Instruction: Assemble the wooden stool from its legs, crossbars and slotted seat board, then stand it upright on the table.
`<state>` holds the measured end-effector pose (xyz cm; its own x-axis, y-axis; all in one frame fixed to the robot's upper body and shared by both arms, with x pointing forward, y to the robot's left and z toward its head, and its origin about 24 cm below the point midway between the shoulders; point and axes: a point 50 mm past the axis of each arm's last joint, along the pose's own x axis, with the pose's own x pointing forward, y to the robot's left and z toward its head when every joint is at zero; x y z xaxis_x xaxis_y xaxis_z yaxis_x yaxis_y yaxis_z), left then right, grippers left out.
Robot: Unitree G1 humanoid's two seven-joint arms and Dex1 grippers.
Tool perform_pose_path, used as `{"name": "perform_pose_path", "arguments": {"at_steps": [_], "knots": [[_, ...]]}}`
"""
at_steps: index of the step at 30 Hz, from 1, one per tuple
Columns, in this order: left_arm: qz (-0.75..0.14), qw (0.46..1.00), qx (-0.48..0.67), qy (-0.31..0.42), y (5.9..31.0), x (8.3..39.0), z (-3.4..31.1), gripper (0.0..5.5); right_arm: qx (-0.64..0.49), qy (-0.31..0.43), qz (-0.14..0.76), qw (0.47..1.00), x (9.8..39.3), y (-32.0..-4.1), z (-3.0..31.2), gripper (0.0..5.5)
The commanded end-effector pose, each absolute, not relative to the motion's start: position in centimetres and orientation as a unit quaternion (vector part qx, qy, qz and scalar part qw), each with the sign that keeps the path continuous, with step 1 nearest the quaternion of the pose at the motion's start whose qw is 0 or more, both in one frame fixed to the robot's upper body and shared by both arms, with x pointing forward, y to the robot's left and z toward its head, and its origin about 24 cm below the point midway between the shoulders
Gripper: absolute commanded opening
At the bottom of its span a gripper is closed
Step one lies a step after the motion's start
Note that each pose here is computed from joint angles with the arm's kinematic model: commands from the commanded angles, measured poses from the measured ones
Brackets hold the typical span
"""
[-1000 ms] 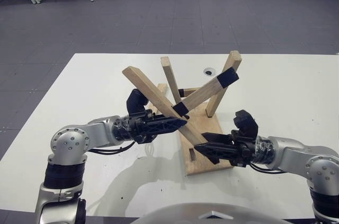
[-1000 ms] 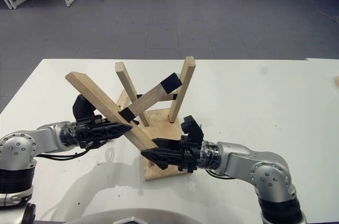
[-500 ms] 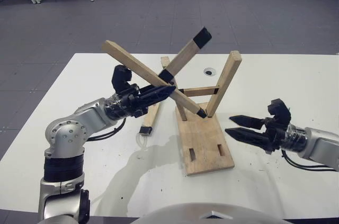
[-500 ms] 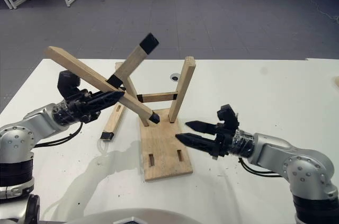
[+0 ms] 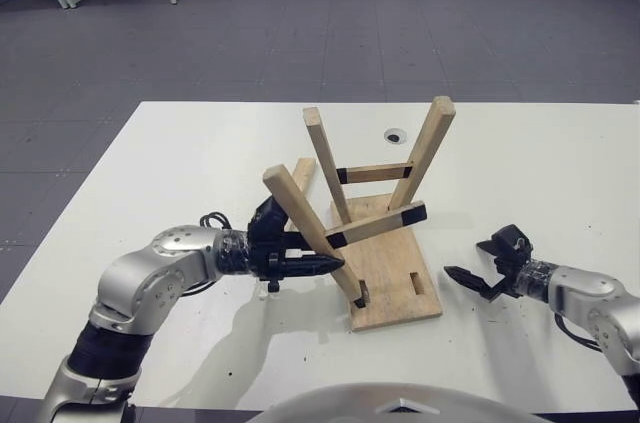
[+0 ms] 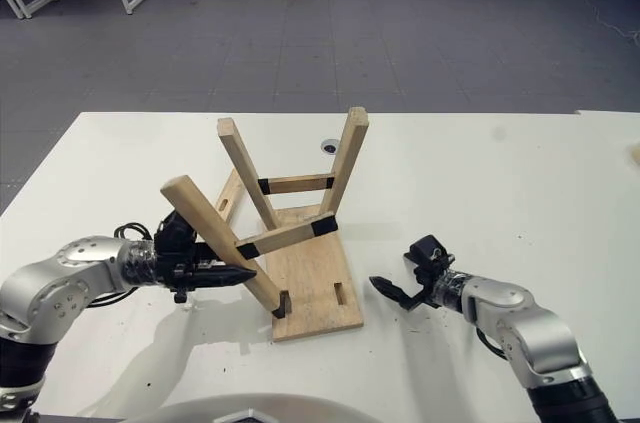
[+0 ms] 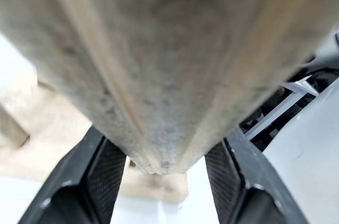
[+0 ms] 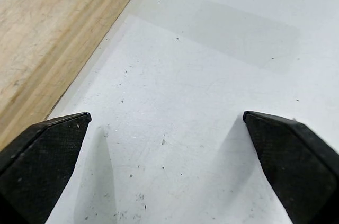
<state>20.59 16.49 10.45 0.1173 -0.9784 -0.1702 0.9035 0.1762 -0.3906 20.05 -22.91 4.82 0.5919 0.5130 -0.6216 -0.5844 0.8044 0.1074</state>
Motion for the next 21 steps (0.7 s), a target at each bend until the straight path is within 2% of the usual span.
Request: {"name": "perform_pose_path", "arguments": {"at_steps": [1, 14, 21], "knots": [[-0.625, 0.75, -0.08, 0.203, 16.5, 20.4, 9.1, 2.05, -0.053, 0.333, 0.32, 0.885, 20.0, -22.4, 4.9, 5.3], [-0.626, 0.762, -0.028, 0.162, 16.4, 22.1, 10.5, 2.05, -0.041, 0.334, 0.369, 0.866, 18.6, -20.4, 5.1, 5.3], [-0.632, 0.756, 0.032, 0.168, 16.4, 21.3, 9.0, 2.05, -0.044, 0.326, 0.386, 0.862, 18.2, -19.7, 5.6, 5.3]]}}
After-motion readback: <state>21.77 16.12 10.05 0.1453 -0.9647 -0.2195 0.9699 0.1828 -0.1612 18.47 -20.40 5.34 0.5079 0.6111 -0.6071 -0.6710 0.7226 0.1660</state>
